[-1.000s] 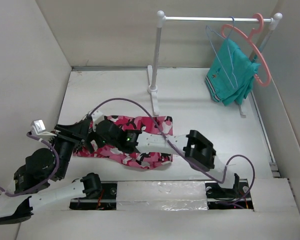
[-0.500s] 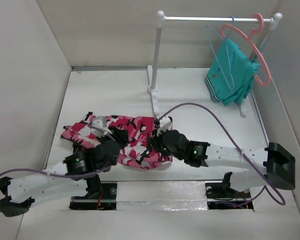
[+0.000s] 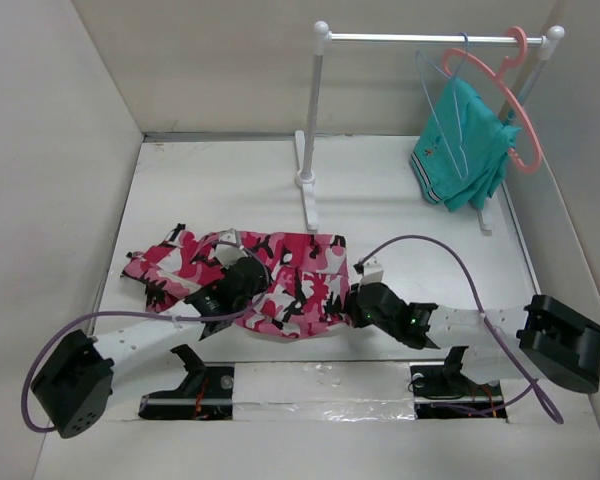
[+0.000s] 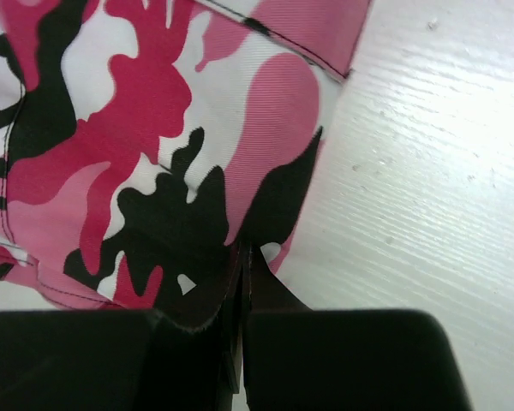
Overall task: Place the trousers on the hanger
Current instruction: Fold the trousers at the center of the board, then pick up the hanger from the clothesline.
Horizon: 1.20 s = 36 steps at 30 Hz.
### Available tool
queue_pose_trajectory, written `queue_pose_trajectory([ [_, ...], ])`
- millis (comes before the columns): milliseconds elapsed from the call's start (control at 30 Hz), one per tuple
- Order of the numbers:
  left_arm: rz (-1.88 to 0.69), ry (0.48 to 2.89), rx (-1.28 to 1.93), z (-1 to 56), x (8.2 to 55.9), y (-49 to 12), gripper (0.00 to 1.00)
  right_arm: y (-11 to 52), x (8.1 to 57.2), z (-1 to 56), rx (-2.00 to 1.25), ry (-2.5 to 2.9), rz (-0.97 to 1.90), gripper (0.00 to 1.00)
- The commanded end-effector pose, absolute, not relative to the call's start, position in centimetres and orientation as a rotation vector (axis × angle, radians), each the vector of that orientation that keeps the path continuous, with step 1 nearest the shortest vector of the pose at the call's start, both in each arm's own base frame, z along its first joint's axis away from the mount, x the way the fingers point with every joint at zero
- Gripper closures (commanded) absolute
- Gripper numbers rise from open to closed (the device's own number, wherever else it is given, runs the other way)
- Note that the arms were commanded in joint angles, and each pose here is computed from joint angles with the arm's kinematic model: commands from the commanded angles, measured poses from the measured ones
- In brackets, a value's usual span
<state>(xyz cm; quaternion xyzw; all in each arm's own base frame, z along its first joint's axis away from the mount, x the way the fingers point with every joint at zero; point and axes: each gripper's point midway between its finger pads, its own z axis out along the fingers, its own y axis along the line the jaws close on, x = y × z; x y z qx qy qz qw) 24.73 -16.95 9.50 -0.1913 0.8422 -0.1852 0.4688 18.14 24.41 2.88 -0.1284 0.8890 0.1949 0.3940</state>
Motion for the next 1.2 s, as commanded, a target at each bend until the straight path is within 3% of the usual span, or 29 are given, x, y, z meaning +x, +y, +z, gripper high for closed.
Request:
queue_pose_trajectory([
  [0, -0.653, 2.082, -0.388, 9.3, 25.0, -20.1, 0.76, 24.1, 18.0, 2.9, -0.224, 2.251, 0.559, 0.99],
  [167, -0.666, 2.076, -0.329, 10.0, 25.1, -20.8, 0.77, 23.6, 17.9, 6.3, -0.246, 2.177, 0.586, 0.99],
  [267, -0.710, 2.009, -0.255, 12.7, 25.4, -21.9, 0.81, 23.1, 18.7, 12.7, -0.287, 2.039, 0.592, 0.96],
  [333, -0.737, 1.938, -0.205, 15.4, 25.7, -22.8, 0.87, 22.5, 19.8, 19.4, -0.281, 1.891, 0.586, 1.00],
  [467, -0.795, 1.823, -0.106, 19.8, 26.6, -24.7, 1.00, 15.8, 22.1, 31.2, -0.208, 1.643, 0.389, 1.00],
  [567, -0.780, 1.778, -0.043, 21.2, 27.2, -25.6, 1.00, 9.8, 23.7, 39.4, -0.065, 1.493, 0.224, 1.00],
  [633, -0.768, 1.760, -0.031, 21.2, 27.6, -25.7, 1.00, 7.2, 25.9, 41.9, -0.025, 1.470, 0.088, 1.00],
  [667, -0.755, 1.752, -0.010, 21.1, 27.6, -25.7, 1.00, 6.5, 26.9, 42.7, -0.035, 1.473, 0.035, 0.96],
  [700, -0.759, 1.744, 0.006, 20.8, 27.5, -25.7, 1.00, 6.8, 29.0, 44.0, -0.050, 1.483, 0.017, 0.84],
  [733, -0.759, 1.738, 0.011, 20.8, 27.3, -25.6, 1.00, 4.2, 30.6, 44.5, 0.001, 1.496, -0.066, 0.54],
  [767, -0.767, 1.739, 0.017, 20.6, 27.1, -25.5, 1.00, 3.5, 31.9, 44.5, 0.002, 1.515, -0.094, 0.40],
  [833, -0.818, 1.713, 0.045, 21.2, 26.1, -25.5, 1.00, 1.5, 36.3, 44.1, -0.026, 1.553, -0.113, 0.24],
  [933, -0.837, 1.667, 0.046, 22.4, 25.5, -24.8, 0.97, 1.4, 40.8, 44.0, -0.131, 1.567, -0.001, 0.22],
  [967, -0.832, 1.661, 0.048, 22.6, 25.4, -24.6, 0.97, -0.1, 43.6, 40.7, -0.118, 1.663, 0.015, 0.24],
  [1167, -0.830, 1.653, 0.042, 23.0, 25.3, -24.4, 0.93, 1.0, 47.6, 36.5, -0.216, 1.734, 0.075, 0.31],
])
